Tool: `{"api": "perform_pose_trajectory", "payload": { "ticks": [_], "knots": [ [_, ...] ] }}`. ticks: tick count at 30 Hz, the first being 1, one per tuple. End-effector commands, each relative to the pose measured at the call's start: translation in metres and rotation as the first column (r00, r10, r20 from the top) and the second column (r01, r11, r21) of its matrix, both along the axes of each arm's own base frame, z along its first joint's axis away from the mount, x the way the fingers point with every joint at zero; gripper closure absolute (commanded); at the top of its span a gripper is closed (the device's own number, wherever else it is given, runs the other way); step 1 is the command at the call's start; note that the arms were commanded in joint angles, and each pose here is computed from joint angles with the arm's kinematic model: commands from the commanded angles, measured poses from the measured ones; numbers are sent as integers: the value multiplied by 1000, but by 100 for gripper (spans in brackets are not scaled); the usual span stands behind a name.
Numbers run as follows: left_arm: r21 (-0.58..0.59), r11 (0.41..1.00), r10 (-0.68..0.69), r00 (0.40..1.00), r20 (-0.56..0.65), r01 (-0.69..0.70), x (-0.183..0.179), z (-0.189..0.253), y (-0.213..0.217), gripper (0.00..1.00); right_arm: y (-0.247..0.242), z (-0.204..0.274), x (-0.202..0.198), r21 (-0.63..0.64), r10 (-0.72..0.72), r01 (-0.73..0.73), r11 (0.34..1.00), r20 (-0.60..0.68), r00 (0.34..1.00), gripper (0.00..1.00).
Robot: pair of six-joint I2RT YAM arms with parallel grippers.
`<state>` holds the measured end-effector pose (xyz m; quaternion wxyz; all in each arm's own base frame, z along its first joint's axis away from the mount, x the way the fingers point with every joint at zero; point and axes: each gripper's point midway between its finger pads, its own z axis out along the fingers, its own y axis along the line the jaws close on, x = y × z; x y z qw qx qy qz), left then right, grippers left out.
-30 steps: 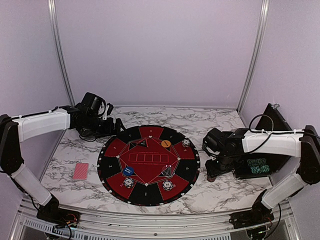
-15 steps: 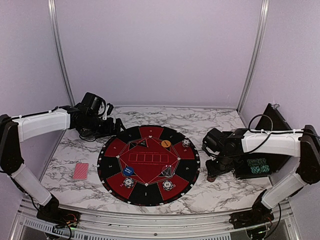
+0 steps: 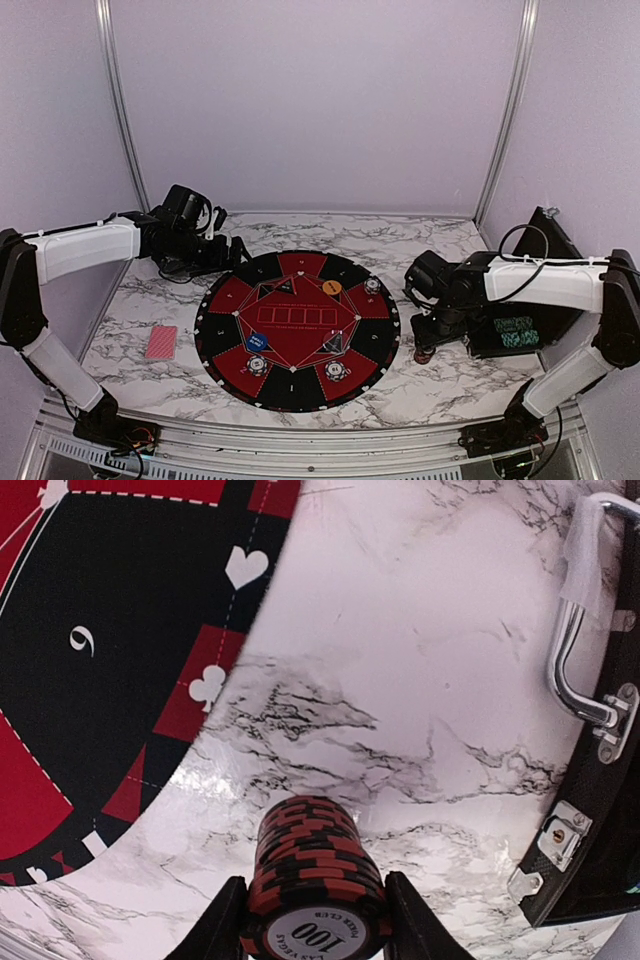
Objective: Distribute texas hold em gaming equipment
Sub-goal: Pick up the pile of poker chips from the pile of poker chips, then place the poker chips pile in the small blind area.
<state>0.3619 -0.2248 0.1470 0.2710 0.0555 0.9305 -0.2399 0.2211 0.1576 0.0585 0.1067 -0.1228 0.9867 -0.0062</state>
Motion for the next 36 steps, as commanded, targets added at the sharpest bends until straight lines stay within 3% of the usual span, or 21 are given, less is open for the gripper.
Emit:
{"api": "perform_pose_trajectory", "payload": {
  "ticks": [1, 8, 15, 24, 36],
  "knots": [
    [1, 1000, -1, 1000, 2, 1, 0, 2, 2, 1, 1, 18, 11, 9, -12, 12, 1000, 44, 999, 62],
    [-2, 1000, -1, 1000, 4, 1, -1, 4, 2, 1, 11, 34, 20, 22, -3, 1, 1000, 74, 997, 63],
    [-39, 999, -4, 1000, 3, 4, -5, 12, 1, 1, 51, 50, 27, 24, 73, -76, 997, 106, 992, 63],
    [-77, 996, 38, 999, -5, -38, -17, 19, 23, 1, 137, 56, 34, 23, 231, -236, 971, 132, 964, 64],
    [-35, 972, 232, 972, -43, -234, -23, 3, 90, 1, 267, 59, 28, 19, 438, -448, 894, 185, 880, 64]
  ]
}}
